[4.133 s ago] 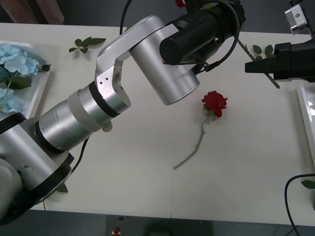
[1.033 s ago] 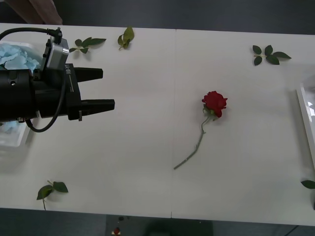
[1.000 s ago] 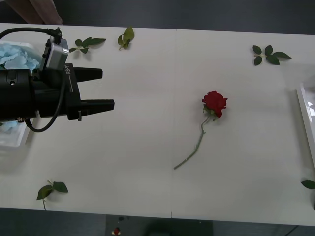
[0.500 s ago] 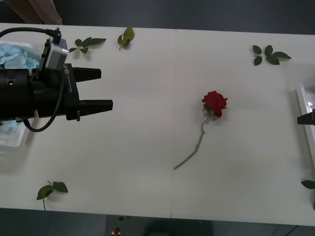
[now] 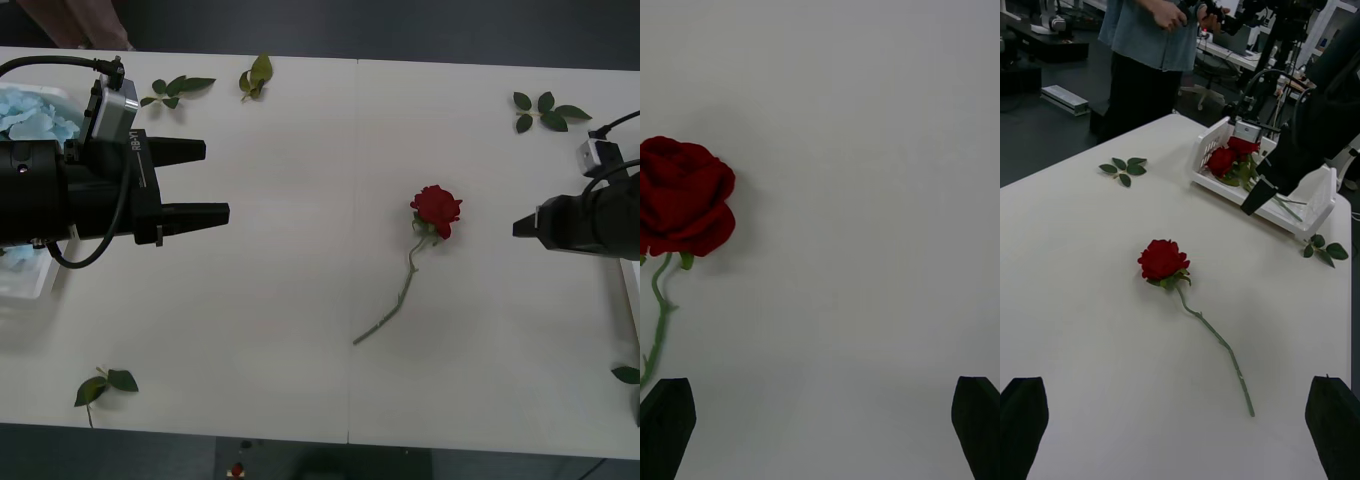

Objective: Put the red flowers into the right box and the blue flowers into the left box

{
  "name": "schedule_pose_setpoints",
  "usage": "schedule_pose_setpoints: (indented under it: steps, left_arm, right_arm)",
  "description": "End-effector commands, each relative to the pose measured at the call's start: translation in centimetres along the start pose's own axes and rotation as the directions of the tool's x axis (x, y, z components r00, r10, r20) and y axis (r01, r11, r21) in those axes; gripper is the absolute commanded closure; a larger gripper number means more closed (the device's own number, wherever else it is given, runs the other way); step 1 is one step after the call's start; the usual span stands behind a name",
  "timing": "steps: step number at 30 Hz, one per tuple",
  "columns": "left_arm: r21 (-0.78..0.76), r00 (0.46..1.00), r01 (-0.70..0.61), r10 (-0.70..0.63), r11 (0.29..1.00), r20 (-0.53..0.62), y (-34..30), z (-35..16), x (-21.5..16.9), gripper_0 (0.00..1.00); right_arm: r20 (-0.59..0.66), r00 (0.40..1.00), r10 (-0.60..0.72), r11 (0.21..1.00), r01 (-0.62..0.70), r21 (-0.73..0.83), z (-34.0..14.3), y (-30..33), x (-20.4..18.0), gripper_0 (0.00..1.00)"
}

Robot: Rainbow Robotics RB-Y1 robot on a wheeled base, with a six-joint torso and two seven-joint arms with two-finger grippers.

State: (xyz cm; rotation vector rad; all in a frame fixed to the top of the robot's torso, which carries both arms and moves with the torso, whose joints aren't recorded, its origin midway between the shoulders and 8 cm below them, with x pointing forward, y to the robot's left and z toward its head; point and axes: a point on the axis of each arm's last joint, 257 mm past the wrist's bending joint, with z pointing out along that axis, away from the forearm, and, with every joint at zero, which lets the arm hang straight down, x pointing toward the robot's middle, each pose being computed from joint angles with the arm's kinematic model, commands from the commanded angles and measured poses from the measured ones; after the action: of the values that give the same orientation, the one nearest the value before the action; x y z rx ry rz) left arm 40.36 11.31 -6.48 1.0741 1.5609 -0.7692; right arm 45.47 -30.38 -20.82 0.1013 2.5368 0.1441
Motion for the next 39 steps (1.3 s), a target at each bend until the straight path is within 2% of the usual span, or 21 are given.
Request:
schedule_pose_setpoints:
  steps: [1,18,25,39]
  left_arm:
    - [-0.009,0.996,-0.089,0.089,0.996,0.005,0.1,-0.6,-1.0,0.0]
    - [-0.009,0.996,-0.089,0.089,0.996,0.005,0.1,-0.6,-1.0,0.0]
    - [-0.009,0.996,-0.089,0.089,0.996,0.005,0.1,-0.6,-1.0,0.0]
    - [-0.009,0.996,-0.089,0.089,0.996,0.005,0.1,-0.6,-1.0,0.0]
  right_arm:
    - [0.061,0.998,0.009,1.0,-0.009,-0.003,0.0,3.7,-1.9,0.0]
    - [-0.009,0.998,-0.054,0.999,0.054,0.006,6.9,11.4,0.3,0.0]
    - [-0.049,0.997,-0.051,0.999,0.052,0.011,10.0,12.6,1.4,0.0]
    - [-0.097,0.994,-0.052,0.998,0.054,0.017,12.5,13.5,3.1,0.0]
